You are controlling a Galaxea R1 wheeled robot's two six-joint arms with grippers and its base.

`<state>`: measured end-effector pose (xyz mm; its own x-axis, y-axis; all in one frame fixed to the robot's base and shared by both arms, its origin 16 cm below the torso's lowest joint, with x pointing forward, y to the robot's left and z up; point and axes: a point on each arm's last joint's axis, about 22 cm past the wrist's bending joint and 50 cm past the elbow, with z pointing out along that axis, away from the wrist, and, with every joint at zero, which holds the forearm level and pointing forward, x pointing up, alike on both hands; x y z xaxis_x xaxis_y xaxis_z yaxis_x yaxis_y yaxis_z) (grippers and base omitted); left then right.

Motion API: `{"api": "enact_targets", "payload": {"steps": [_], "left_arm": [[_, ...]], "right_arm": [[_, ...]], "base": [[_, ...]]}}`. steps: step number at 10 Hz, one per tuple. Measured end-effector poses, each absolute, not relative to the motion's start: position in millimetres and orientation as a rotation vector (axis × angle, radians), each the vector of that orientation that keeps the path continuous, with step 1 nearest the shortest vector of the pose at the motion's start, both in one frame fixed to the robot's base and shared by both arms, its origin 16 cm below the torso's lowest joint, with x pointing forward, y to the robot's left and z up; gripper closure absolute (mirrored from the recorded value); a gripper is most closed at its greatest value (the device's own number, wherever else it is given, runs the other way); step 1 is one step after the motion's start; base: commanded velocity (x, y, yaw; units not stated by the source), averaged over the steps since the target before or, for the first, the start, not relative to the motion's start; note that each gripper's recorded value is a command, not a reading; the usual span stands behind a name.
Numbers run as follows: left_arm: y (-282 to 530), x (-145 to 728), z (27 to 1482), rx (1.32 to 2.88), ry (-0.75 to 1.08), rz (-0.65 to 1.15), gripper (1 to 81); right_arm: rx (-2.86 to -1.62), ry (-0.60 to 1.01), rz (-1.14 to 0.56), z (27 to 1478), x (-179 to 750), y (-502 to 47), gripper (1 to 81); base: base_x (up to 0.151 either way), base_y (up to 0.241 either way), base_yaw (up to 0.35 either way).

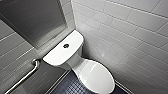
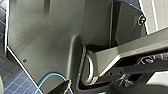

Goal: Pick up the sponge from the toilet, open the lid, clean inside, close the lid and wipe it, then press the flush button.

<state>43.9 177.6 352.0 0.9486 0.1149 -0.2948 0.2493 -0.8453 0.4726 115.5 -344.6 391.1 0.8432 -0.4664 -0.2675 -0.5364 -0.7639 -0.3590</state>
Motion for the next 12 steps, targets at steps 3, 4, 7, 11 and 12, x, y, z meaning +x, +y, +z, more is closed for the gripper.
{"api": "enact_targets", "payload": {"steps": [3, 4, 7, 11, 12], "left_arm": [[173.5, 80.3, 349.8, 2.554, 0.264, -0.295, 1.0], [165.7, 85.8, 355.4, 2.529, 0.268, -0.288, 1.0], [166.5, 122.1, 353.3, 2.517, 0.268, -0.227, 1.0], [163.3, 94.0, 362.0, 2.507, 0.276, -0.279, 1.0], [165.4, 108.8, 358.2, 2.511, 0.272, -0.248, 1.0]], "right_arm": [[-2.589, 0.709, 0.283, 397.9, 50.0, -321.5, 81.1], [-2.563, 0.698, 0.284, 398.8, 40.2, -301.2, 81.1], [-2.571, 0.678, 0.266, 389.9, 32.8, -291.6, 81.1], [-2.565, 0.673, 0.29, 394.3, 17.5, -284.4, 81.1], [-2.566, 0.671, 0.287, 393.2, 19.5, -284.8, 81.1]], "base": [[0.0, 0.0, 0.0], [0.0, 0.0, 0.0], [-0.087, 0.0, 0.0], [-0.017, 0.0, 0.0], [0.0, 0.0, 0.0]]}}
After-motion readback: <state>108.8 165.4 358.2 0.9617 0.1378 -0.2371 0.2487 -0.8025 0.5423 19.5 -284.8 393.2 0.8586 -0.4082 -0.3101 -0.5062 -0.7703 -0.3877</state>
